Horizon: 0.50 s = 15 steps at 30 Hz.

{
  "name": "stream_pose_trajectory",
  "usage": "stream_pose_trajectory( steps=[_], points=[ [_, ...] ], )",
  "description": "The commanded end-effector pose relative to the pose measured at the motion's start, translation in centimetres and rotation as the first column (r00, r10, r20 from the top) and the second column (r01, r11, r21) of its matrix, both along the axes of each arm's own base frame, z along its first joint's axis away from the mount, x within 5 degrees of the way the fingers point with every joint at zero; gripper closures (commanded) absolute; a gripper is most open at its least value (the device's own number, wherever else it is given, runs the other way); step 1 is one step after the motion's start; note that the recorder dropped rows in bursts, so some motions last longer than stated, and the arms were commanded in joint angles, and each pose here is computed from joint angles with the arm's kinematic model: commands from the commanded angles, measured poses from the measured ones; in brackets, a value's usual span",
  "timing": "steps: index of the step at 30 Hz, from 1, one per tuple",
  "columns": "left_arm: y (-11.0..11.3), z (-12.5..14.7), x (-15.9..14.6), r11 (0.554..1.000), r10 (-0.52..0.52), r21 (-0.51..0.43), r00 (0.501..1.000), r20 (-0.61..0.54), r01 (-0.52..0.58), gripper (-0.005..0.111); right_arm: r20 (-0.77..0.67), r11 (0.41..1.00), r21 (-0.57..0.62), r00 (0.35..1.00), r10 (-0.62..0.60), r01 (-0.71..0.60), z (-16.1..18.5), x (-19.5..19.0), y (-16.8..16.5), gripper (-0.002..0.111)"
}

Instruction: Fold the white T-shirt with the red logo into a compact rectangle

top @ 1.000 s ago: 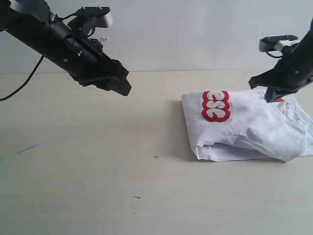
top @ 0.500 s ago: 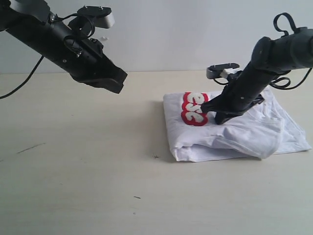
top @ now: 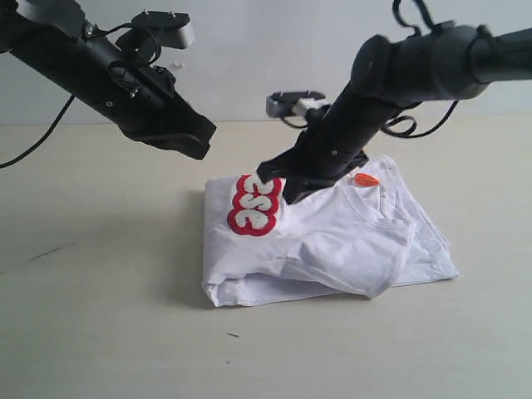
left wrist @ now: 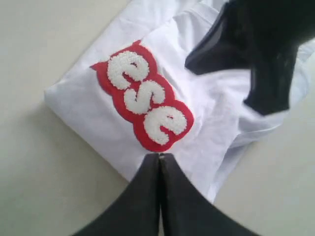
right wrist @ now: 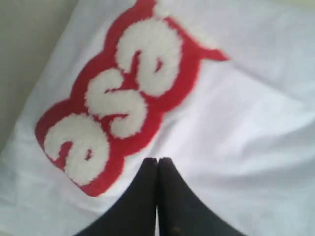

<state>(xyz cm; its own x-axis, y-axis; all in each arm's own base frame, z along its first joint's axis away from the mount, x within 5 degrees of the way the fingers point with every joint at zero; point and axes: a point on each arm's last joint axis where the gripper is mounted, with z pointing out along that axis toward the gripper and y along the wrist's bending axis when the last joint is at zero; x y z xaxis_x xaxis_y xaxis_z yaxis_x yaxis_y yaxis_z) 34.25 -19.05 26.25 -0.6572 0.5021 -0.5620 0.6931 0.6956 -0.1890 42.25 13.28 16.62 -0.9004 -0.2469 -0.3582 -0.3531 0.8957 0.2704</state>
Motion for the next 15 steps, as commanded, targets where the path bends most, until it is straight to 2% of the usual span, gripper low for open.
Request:
stream_pose_trajectory(
  steps=[1,3,6,9,12,15],
  points=[
    [-0.5,-0.3,-0.8,0.999,-0.037,-0.012,0.999,-0.029,0.037,0.107,0.058,0.991,-0.039,0.99,-0.125,0.127,4.0,0.3,-5.2,0.108],
    [-1.9,-1.7,-2.1,0.99,-0.144,-0.01,0.989,-0.021,0.144,0.107,0.017,0.982,-0.053,0.984,-0.179,0.18,3.4,-0.2,-7.5,0.108],
    [-3.2,-3.7,-3.0,0.975,-0.219,0.042,0.976,-0.012,0.219,0.107,-0.026,0.974,-0.066,0.975,-0.22,0.218,1.9,-0.9,-9.2,0.108],
    [-4.1,-6.1,-3.5,0.955,-0.276,0.093,0.96,-0.055,0.28,0.107,-0.051,0.967,-0.077,0.968,-0.246,0.242,0.9,-1.5,-10.3,0.108],
    [-5.0,-8.8,-3.5,0.949,-0.283,0.11,0.953,-0.108,0.294,0.107,-0.06,0.962,-0.078,0.962,-0.268,0.263,0.6,-1.6,-11.2,0.098],
    [-4.7,-12.7,-3.4,0.918,-0.301,0.199,0.929,-0.217,0.343,0.107,-0.066,0.961,-0.075,0.961,-0.27,0.265,0.5,-1.6,-11.2,0.084]
  ],
)
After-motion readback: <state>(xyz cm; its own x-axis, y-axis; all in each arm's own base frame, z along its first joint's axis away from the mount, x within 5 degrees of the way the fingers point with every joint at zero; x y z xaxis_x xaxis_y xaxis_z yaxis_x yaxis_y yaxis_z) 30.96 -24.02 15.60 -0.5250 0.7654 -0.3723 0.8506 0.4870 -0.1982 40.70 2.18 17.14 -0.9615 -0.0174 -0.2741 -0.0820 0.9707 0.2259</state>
